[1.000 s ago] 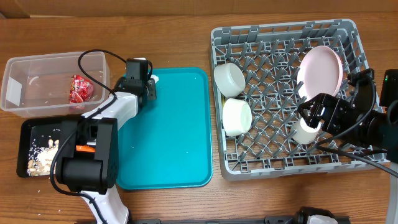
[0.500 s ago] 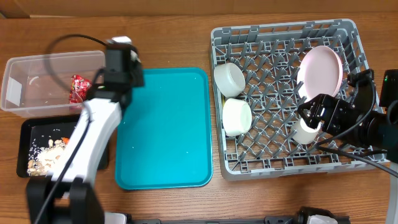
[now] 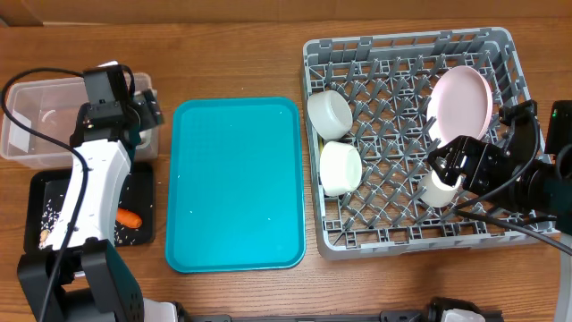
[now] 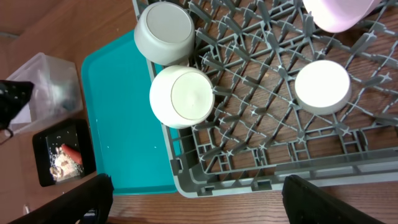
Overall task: Sort waste into correct bins and load items into the dishwasher rack
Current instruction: 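Carry the tissue left and drop it into the clear bin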
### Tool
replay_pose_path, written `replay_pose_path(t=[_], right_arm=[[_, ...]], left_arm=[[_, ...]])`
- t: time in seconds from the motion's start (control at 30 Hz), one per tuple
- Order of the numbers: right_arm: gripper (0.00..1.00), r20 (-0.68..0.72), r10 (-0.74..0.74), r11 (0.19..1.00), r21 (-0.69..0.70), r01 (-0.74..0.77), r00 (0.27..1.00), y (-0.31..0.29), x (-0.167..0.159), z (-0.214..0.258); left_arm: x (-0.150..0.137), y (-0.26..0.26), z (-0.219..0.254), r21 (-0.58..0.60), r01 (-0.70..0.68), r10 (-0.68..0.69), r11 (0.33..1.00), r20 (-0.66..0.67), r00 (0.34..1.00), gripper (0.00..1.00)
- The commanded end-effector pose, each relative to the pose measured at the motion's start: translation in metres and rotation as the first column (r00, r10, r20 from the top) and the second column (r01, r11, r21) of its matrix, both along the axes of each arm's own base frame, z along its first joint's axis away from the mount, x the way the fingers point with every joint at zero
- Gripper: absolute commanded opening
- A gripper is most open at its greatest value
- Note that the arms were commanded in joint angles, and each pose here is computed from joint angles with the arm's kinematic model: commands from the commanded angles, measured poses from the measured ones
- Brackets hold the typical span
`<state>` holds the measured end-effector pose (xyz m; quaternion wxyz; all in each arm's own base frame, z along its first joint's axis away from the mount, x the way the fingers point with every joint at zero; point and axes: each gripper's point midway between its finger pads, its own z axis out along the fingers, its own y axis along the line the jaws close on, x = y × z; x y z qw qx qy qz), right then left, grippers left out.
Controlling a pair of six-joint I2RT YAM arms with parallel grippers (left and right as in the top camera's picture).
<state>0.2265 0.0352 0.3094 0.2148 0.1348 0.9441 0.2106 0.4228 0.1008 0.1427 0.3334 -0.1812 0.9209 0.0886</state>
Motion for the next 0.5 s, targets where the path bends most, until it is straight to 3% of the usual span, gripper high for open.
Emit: replay_pose_path(t=[0.0,0.1,0.2,0.33,0.47], right_arm=[[0.92,0.049,0.002,1.0,-0.012,-0.002,0.999,0.0,-0.004,0.009],[0.94,0.09,0.009,1.0,-0.006,-0.009,0.996,0.003,-0.008,0.018],[0.95,0.144,0.011,1.0,-0.016,-0.008,0.989,0.004,-0.014,0.032],[0.96,0.236,0.014,0.999,-0.032,-0.007,0.972,0.006,-0.027,0.054],[0.99,0.315,0.031,0.999,-0.022,-0.025,0.949,0.013,-0.042,0.072]], left_arm=[[0.001,-0.014,0.05,-0.056,0.058,-0.054,0.997,0.078,0.996,0.94],[-0.015,-0.035,0.096,-0.084,0.178,-0.169,0.98,0.101,0.98,0.81],[-0.043,-0.057,0.145,-0.138,0.249,-0.229,0.959,0.147,0.962,0.76],[-0.096,-0.08,0.195,-0.187,0.303,-0.266,0.934,0.199,0.943,0.82],[-0.154,-0.099,0.23,-0.155,0.356,-0.309,0.921,0.266,0.913,0.87]])
